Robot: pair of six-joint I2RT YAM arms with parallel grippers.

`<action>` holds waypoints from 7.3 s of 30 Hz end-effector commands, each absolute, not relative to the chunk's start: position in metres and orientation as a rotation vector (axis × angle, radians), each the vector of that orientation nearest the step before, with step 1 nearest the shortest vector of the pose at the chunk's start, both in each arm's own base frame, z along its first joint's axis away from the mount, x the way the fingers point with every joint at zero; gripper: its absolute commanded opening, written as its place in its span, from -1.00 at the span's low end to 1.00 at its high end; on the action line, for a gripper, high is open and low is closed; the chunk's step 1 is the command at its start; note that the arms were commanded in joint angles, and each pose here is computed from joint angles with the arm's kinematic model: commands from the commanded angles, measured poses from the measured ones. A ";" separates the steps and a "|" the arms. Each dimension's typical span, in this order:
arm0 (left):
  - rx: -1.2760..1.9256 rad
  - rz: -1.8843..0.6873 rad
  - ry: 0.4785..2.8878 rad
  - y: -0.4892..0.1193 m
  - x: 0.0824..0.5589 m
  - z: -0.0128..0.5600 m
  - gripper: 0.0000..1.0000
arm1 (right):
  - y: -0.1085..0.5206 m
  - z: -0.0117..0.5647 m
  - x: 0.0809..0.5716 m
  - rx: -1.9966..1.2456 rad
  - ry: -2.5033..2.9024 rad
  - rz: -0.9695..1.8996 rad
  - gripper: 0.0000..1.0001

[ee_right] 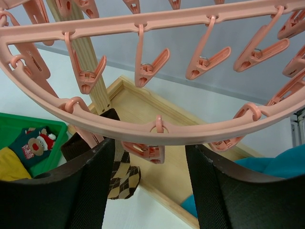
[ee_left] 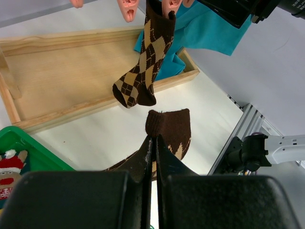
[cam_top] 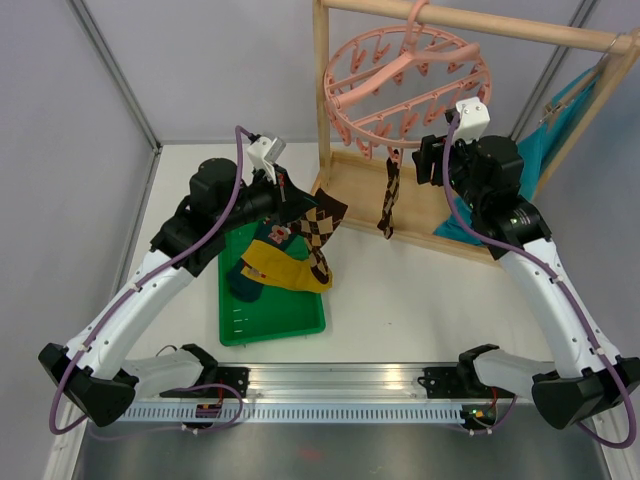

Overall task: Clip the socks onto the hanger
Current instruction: Open the clamp at the hanger, then clamp the sock onto the hanger.

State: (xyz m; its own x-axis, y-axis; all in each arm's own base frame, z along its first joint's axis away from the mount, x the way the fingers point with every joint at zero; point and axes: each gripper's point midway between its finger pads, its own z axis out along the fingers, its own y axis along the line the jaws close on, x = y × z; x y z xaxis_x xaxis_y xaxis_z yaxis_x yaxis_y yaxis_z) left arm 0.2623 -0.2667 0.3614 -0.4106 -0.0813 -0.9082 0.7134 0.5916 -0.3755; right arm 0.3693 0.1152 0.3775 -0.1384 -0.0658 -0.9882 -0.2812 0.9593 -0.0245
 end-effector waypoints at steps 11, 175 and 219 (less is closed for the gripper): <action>0.532 -0.983 1.708 -0.271 0.258 0.388 -0.95 | 0.124 0.395 0.377 -0.231 1.634 0.249 -0.02; 0.444 -1.668 1.007 -0.397 0.338 0.385 -0.95 | 0.165 0.426 0.328 -0.286 1.655 0.506 -0.99; 0.457 -1.720 0.982 -0.398 0.322 0.403 -0.73 | 0.157 0.429 0.321 -0.272 1.652 0.479 0.30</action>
State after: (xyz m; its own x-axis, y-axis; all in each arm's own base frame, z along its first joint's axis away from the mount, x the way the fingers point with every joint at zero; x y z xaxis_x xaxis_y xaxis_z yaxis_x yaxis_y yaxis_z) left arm 0.3431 -0.4093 0.3624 -0.4406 -0.5490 -0.7103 0.8681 -0.0591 -0.4928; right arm 0.3239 0.1568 0.4146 -0.1808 0.0861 -0.9797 -0.4335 0.8872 0.1580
